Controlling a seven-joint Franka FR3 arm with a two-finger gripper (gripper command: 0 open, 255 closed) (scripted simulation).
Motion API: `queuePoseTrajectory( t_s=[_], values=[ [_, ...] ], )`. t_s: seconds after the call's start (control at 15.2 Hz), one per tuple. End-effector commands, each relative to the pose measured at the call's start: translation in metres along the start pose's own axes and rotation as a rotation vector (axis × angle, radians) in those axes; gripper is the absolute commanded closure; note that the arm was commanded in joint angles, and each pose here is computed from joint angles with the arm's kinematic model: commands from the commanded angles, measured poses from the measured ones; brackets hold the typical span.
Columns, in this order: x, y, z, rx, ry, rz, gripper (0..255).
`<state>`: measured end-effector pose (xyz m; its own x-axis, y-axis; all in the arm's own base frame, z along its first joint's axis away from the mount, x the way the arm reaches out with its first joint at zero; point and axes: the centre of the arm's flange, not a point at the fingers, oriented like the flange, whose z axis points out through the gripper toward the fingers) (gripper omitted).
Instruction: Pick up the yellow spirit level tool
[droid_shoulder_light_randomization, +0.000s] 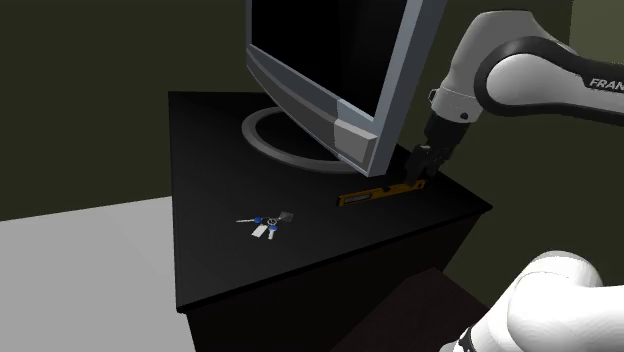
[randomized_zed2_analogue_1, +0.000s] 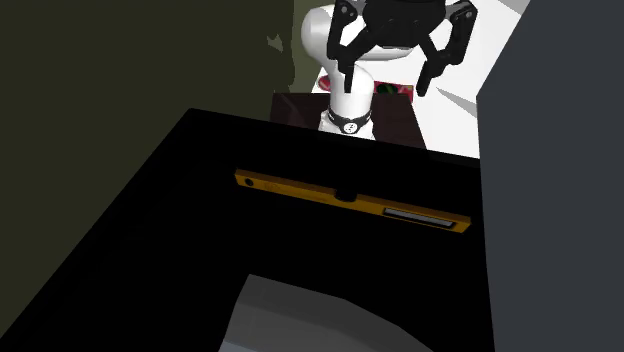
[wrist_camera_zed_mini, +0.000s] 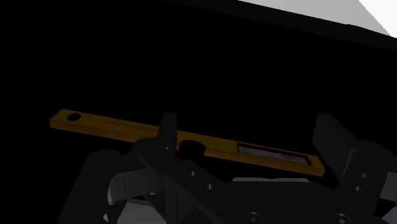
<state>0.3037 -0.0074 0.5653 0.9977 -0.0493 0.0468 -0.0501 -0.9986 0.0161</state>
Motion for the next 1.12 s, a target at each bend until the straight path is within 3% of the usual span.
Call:
queuePoseTrajectory(
  t_s=[0.0, 0.4, 0.73, 1.06],
  values=[
    [0.0, 0.0, 0.0, 0.0, 0.0, 0.0, 0],
    [0.043, 0.05, 0.05, 0.05, 0.012, -0.766, 0],
    [0.096, 0.057, 0.091, 0.089, 0.022, -1.38, 0],
    [0.095, 0.057, 0.117, 0.089, 0.022, -1.38, 0]
  ],
)
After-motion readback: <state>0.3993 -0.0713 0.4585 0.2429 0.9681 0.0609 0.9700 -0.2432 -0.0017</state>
